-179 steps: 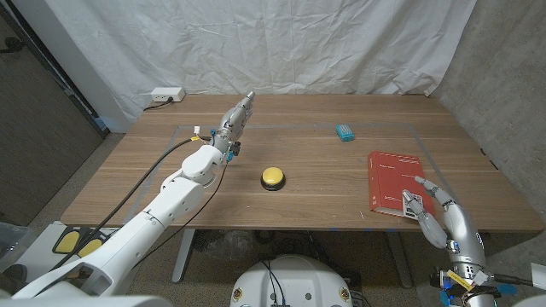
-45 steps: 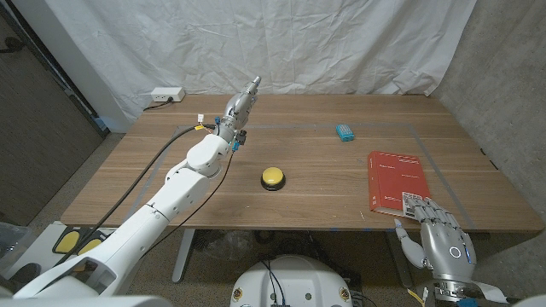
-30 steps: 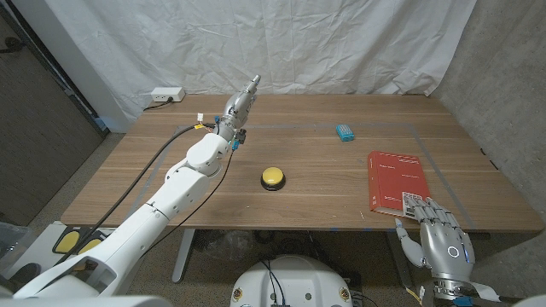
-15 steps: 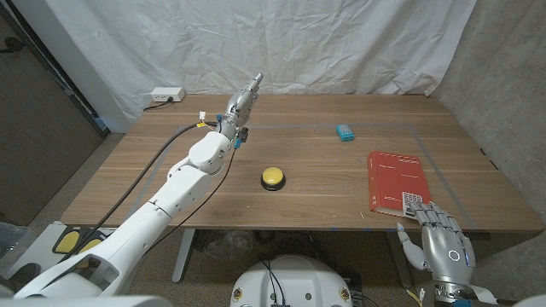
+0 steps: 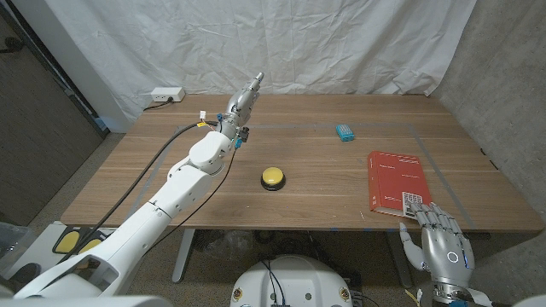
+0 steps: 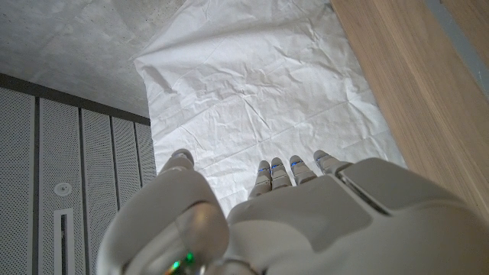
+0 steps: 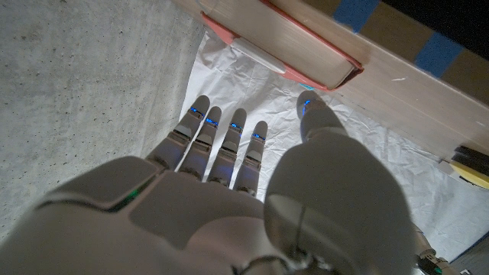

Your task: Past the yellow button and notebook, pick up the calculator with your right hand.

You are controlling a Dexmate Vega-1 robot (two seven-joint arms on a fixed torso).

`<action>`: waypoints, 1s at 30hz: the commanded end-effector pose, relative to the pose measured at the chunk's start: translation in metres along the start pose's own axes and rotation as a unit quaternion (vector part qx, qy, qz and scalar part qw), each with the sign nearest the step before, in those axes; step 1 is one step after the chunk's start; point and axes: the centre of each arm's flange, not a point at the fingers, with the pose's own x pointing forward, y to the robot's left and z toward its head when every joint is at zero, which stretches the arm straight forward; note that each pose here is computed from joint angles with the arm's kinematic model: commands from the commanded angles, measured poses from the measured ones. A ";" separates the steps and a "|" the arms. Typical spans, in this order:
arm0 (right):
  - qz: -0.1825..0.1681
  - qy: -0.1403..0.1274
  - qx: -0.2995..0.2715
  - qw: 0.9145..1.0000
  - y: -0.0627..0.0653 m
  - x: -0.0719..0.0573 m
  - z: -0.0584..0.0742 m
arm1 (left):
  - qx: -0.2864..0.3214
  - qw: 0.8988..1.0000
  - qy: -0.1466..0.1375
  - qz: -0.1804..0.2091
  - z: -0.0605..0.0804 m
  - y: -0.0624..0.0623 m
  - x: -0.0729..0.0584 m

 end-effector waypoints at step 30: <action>-0.025 0.015 -0.017 0.999 0.026 0.002 -0.006 | 0.002 1.000 -0.003 -0.001 0.010 -0.001 0.001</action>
